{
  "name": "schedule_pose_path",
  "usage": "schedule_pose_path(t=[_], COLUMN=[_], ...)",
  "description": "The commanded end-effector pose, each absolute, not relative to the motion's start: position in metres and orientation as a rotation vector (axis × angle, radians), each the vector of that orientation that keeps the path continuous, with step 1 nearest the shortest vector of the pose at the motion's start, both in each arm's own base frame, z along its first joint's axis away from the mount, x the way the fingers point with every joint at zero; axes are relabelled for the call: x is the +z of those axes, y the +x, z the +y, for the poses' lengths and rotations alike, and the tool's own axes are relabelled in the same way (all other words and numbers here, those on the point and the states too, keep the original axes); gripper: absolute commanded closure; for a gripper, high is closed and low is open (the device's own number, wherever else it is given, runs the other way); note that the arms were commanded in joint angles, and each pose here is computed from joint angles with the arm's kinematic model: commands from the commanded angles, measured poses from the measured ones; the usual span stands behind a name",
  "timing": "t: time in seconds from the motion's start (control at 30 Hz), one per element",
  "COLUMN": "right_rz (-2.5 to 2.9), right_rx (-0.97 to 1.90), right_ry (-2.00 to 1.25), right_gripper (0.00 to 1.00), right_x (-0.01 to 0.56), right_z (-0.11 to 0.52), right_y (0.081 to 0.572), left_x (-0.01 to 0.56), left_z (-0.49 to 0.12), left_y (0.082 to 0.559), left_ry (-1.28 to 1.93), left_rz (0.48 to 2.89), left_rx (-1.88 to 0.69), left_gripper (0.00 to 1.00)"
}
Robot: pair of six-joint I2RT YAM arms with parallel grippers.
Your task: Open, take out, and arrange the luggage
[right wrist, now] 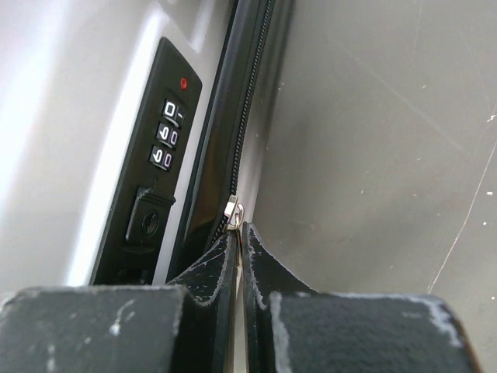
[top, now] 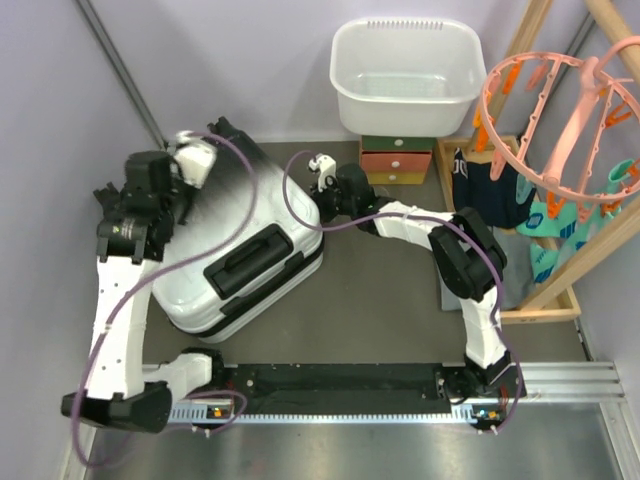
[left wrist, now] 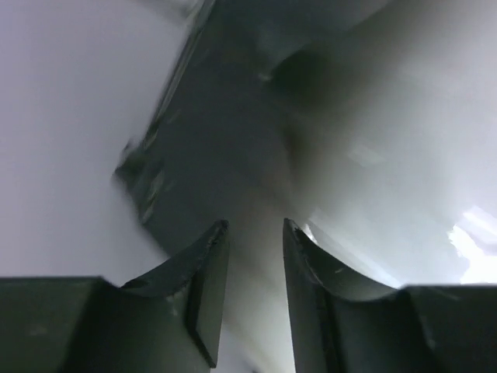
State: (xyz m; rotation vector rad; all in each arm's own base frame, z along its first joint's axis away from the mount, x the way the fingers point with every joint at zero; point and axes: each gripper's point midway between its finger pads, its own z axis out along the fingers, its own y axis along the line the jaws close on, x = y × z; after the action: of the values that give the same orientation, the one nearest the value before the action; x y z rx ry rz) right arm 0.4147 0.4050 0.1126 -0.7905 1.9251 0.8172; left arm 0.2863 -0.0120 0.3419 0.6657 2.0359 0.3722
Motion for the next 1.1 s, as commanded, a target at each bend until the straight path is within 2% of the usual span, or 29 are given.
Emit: schedule_pose_path(t=[0.0,0.03,0.17,0.3,0.37,0.43,0.57,0.77,1.07], right_rz=[1.778,1.776,1.783,1.781,1.786,1.788,1.787,1.798,1.789], right_rx=[0.891,0.896,0.908,0.932,0.936,0.928,0.914,0.945,0.925], right_ry=[-0.76,-0.768,-0.781,-0.786,-0.789,-0.787,-0.787,-0.781,-0.885], right_gripper=[1.0,1.0,1.0,1.0,1.0,1.0,1.0,1.0,1.0], right_x=[0.17,0.169,0.168,0.171,0.17,0.17,0.171,0.173,0.173], right_z=[0.426,0.428,0.432,0.433,0.432,0.43,0.43,0.432,0.437], right_y=[0.402,0.4,0.396,0.391,0.387,0.385,0.377,0.352,0.257], left_x=[0.341,0.336,0.331,0.286,0.235,0.198,0.161,0.129,0.13], left_z=[0.104,0.122,0.198,0.232,0.228,0.225,0.227,0.196,0.141], left_y=[0.292,0.291,0.267,0.243,0.231,0.23,0.241,0.287,0.383], left_ry=[0.247,0.202,-0.022,-0.133,-0.131,-0.133,-0.243,-0.204,-0.044], left_rz=[2.129,2.152,2.167,2.261,2.363,2.387,2.387,2.386,2.294], left_rx=[0.647,0.677,0.784,0.82,0.789,0.76,0.695,0.388,0.185], left_gripper=[0.69,0.82,0.98,1.0,1.0,1.0,1.0,1.0,1.0])
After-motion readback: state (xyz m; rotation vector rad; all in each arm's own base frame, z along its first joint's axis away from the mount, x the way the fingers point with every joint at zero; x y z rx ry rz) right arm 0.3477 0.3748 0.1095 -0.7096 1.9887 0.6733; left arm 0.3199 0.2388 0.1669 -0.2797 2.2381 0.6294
